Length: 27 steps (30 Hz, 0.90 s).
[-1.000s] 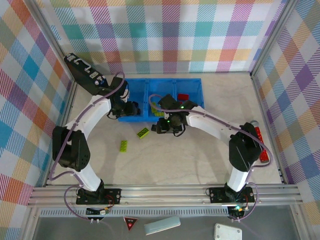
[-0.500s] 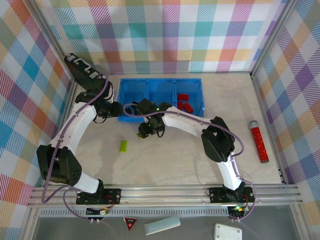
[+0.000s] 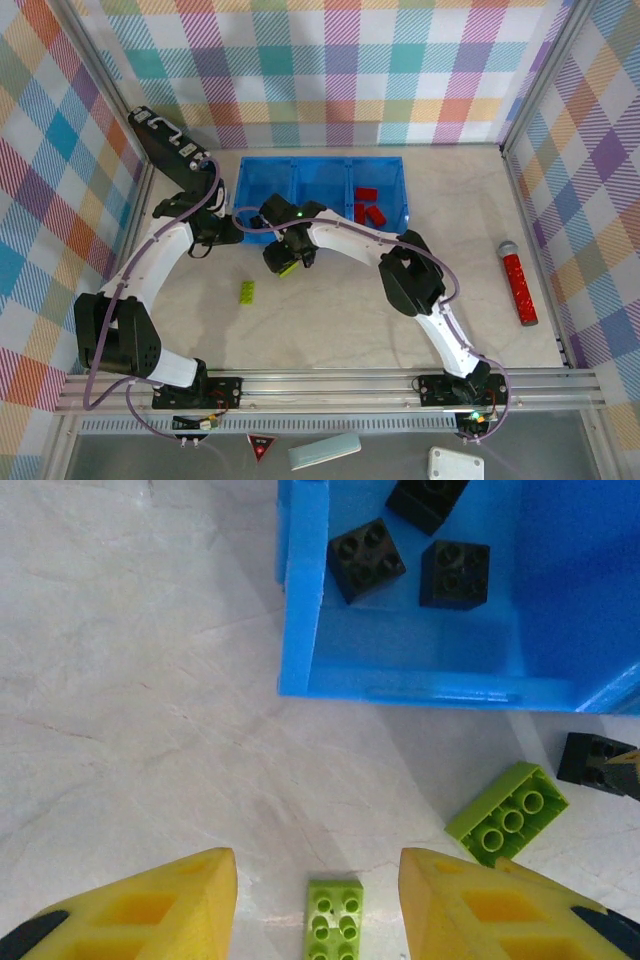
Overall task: Sort the legos into containers by color
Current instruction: Pick up the lego from the center of the table.
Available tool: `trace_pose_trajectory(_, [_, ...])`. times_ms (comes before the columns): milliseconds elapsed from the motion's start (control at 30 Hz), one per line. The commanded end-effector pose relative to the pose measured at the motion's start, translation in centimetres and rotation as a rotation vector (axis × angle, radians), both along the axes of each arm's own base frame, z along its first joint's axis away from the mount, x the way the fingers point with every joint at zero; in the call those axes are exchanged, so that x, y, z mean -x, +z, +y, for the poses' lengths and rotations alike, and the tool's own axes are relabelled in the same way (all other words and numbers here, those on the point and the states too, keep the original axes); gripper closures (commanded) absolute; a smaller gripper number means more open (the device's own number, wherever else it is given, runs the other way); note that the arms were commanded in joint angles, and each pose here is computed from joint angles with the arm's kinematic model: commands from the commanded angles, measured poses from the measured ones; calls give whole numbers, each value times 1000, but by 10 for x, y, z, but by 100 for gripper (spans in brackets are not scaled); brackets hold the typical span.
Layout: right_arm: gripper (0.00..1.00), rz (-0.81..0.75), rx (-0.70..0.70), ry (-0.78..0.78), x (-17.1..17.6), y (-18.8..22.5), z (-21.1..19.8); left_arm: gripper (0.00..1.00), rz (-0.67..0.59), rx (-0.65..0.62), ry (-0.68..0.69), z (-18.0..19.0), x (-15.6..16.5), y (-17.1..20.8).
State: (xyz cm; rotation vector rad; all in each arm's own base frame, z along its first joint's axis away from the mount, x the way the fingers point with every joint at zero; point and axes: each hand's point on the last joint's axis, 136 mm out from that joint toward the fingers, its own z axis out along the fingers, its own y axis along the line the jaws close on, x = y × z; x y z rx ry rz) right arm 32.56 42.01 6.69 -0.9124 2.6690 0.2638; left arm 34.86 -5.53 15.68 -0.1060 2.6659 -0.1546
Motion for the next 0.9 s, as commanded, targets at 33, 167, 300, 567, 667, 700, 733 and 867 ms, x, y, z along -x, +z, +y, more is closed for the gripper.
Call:
trace_pose_trajectory(33, [18, 0, 26, 29, 0, -7, 6, 54, -41, -18, 10, 9, -4, 7])
trace_pose_trajectory(167, [18, 10, 29, 38, 0, -14, 11, 54, -37, -22, 15, 11, -3, 6])
trace_pose_trajectory(300, [18, 23, 34, 44, 1, -22, 14, 54, -36, -15, 14, 11, -3, 6])
trace_pose_trajectory(567, [20, 49, 49, 55, 6, -35, 16, 54, -32, -10, 16, 11, -4, 5])
trace_pose_trajectory(667, [22, 52, 54, 52, 6, -38, 15, 54, -29, -9, 15, 11, -4, 4])
trace_pose_trajectory(700, [23, 52, 59, 52, 6, -38, 14, 54, -28, -9, 14, 10, -3, 4])
trace_pose_trajectory(733, [25, 54, 61, 51, 7, -38, 14, 54, -28, -9, 15, 11, -3, 4])
trace_pose_trajectory(867, [31, 57, 63, 52, 7, -34, 13, 54, -28, -4, 15, 10, -4, 4])
